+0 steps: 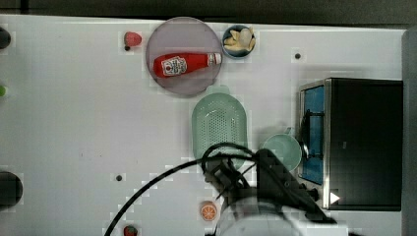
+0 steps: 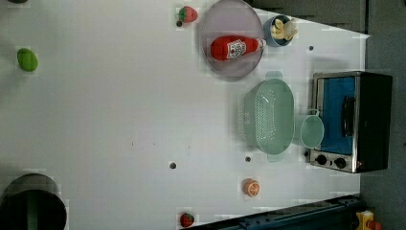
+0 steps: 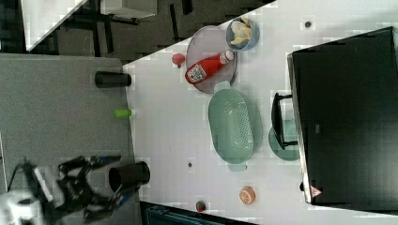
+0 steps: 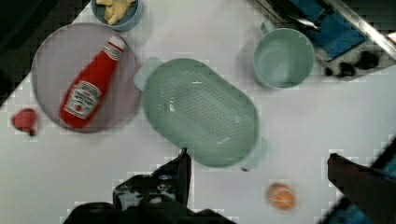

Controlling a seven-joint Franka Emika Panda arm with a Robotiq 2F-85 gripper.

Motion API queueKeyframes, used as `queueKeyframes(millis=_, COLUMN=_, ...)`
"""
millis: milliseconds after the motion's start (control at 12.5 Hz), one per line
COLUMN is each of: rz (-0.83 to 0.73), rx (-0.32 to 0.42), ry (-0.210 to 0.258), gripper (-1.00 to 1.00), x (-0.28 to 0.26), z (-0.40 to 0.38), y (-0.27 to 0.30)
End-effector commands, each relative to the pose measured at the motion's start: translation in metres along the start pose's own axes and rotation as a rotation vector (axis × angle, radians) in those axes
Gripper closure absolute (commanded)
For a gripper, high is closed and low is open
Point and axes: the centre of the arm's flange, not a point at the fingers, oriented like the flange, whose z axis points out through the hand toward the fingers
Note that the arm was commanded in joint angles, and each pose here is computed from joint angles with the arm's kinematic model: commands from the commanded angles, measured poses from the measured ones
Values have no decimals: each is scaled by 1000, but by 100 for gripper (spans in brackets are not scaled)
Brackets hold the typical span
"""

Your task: Drag strainer right to left.

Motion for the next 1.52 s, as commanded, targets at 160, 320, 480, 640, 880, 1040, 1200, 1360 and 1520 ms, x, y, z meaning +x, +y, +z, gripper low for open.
queueKeyframes(millis=160, rz=164, rx=-183, ry=-142, gripper=-100, x=10, z=175, y=-23)
queueKeyframes(millis=320, rz=323, rx=-192, ry=-125, gripper=-100, x=11, z=238, y=-29)
queueKeyframes(millis=480, rz=457, rx=-182, ry=-100, gripper=-100, x=11, z=293, y=-37)
queueKeyframes(millis=640, rz=529, rx=-170, ry=-86, gripper=-100, x=10, z=339, y=-46)
queueKeyframes(millis=880, rz=569, rx=-163, ry=-83, gripper=-100, x=1, z=395, y=-54)
queueKeyframes(millis=1040, rz=605, rx=-178, ry=-90, gripper=-100, x=-7, z=424, y=-52)
queueKeyframes(millis=1200, rz=590, rx=-195, ry=-101, gripper=-100, x=-18, z=446, y=-53)
queueKeyframes(millis=1360, rz=593, rx=-192, ry=-106, gripper=-100, x=-28, z=461, y=-58)
queueKeyframes(millis=1520, rz=651, rx=-203, ry=-108, gripper=-100, x=-41, z=470, y=-63)
